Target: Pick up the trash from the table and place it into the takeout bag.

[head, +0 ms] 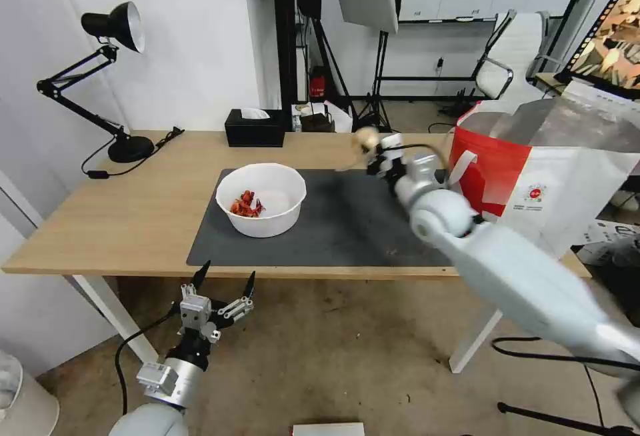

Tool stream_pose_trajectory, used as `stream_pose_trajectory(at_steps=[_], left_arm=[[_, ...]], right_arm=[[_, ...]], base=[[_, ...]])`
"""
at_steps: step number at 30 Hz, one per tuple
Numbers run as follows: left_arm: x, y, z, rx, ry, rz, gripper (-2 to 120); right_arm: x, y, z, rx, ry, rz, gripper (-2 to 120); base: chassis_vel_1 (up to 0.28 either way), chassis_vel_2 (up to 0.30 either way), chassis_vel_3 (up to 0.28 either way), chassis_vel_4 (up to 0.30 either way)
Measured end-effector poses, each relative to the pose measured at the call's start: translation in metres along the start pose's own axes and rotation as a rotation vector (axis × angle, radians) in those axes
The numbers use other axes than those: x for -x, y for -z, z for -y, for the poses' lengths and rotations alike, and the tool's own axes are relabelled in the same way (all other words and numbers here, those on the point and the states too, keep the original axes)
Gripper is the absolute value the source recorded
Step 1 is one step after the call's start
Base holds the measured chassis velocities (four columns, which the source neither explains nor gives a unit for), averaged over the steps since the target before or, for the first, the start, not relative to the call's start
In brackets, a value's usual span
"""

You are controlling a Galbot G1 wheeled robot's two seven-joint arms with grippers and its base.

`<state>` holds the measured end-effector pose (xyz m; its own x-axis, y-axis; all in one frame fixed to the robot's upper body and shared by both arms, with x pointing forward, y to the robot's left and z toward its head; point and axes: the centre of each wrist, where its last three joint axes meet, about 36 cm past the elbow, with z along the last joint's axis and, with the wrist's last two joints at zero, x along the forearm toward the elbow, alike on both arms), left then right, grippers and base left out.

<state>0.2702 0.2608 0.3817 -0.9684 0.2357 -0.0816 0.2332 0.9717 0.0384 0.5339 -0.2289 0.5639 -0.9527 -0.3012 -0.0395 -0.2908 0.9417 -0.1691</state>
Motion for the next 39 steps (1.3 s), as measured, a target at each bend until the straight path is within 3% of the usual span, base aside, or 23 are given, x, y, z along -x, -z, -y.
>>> stream_pose_trajectory(at_steps=[2, 7, 10, 11, 15, 23, 31, 34, 39], left_arm=[[0.000, 0.002, 0.001, -0.001, -0.002, 0.005, 100], [-0.002, 0.011, 0.006, -0.005, -0.026, 0.024, 100], [-0.003, 0.016, 0.010, -0.011, -0.037, 0.036, 100], [-0.003, 0.016, 0.010, -0.011, -0.037, 0.036, 100], [-0.004, 0.017, 0.011, -0.008, -0.041, 0.041, 100], [-0.004, 0.018, 0.010, -0.006, -0.044, 0.040, 100], [-0.004, 0.019, 0.009, -0.008, -0.045, 0.041, 100], [-0.004, 0.018, 0.010, -0.016, -0.046, 0.042, 100], [-0.004, 0.018, 0.011, -0.019, -0.047, 0.043, 100]], right_arm=[[-0.020, 0.029, 0.017, -0.036, -0.051, 0.060, 9], [-0.036, 0.062, 0.046, -0.086, -0.185, 0.093, 9], [-0.044, 0.083, 0.072, -0.091, -0.375, 0.022, 9], [-0.044, 0.083, 0.072, -0.091, -0.375, 0.022, 9], [-0.051, 0.091, 0.091, -0.042, -0.567, -0.110, 9], [-0.051, 0.085, 0.099, -0.023, -0.616, -0.168, 10], [-0.050, 0.082, 0.101, -0.031, -0.616, -0.215, 36], [-0.050, 0.083, 0.102, -0.035, -0.619, -0.213, 53], [-0.050, 0.084, 0.102, -0.038, -0.618, -0.212, 66]], base=[[0.000, 0.000, 0.000, 0.000], [0.000, 0.000, 0.000, 0.000], [0.000, 0.000, 0.000, 0.000], [0.000, 0.000, 0.000, 0.000], [0.000, 0.000, 0.000, 0.000], [0.000, 0.000, 0.000, 0.000], [0.000, 0.000, 0.000, 0.000], [0.000, 0.000, 0.000, 0.000], [0.000, 0.000, 0.000, 0.000]])
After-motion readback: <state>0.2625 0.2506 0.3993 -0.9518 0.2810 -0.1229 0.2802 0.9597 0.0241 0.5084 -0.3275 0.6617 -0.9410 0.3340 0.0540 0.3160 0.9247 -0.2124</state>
